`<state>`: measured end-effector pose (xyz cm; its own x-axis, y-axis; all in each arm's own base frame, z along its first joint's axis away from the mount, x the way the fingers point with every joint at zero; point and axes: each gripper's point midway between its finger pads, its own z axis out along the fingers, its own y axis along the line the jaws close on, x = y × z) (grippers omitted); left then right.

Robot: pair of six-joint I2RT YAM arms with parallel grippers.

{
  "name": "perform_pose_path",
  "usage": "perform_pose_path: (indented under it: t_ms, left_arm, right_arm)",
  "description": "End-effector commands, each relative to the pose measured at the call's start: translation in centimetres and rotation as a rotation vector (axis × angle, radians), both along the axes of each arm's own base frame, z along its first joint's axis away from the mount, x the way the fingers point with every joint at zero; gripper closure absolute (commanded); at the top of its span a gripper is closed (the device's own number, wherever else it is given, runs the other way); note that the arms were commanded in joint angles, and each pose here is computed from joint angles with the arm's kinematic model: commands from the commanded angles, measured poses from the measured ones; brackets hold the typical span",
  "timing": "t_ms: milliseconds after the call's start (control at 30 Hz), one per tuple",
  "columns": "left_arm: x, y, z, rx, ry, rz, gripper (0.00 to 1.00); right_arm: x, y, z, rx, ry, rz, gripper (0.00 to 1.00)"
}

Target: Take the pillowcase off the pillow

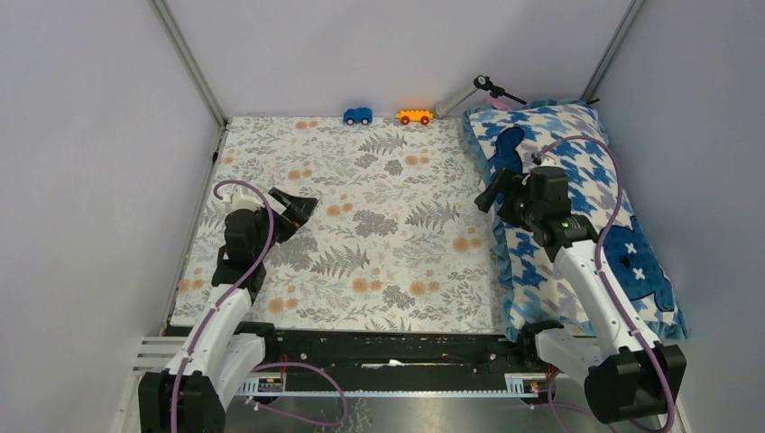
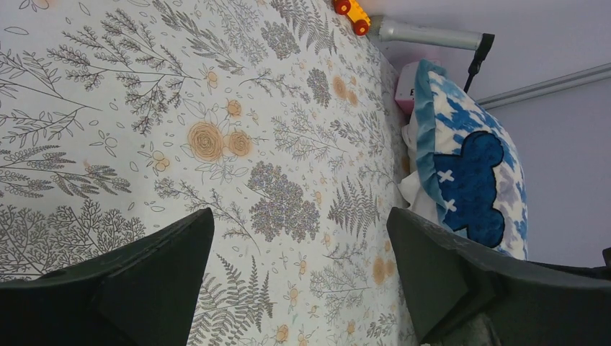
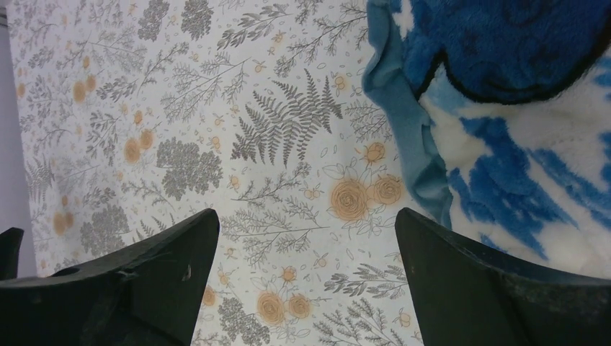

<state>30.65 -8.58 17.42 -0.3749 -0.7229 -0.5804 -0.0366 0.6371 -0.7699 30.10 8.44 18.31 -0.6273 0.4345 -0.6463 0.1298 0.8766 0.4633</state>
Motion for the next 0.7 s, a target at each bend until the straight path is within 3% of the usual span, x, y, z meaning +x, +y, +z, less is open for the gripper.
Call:
perform_pose_path:
  t_ms: [0, 233, 367, 500, 667]
  left_arm:
    - [-0.1, -0.6, 2.0, -0.001, -0.099, -0.043, 0.01]
    - [-0.5, -2.6, 0.2, -0.057, -0.102, -0.148, 0.01]
    - [-0.7, -3.3, -1.4, -0.05, -0.092, -0.196, 0.01]
    - [-1.3, -4.4, -2.2, -0.032, -0.12, -0.266, 0.01]
    - [-2.1, -6.0, -2.9, -0.036, -0.154, -0.347, 0.01]
  right_arm:
    - [1.7, -0.9, 1.4, -0.049, -0.064, -0.025, 0.0]
    - [2.5, -0.8, 5.3, -0.096, -0.235, 0.033, 0.0]
    - [2.7, -6.6, 7.5, -0.307, -0.284, -0.199, 0.0]
    - [2.7, -10.8, 7.5, -0.506, -0.195, -0.345, 0.0]
    - [4.1, -13.0, 2.9, -0.683, -0.036, -0.408, 0.0]
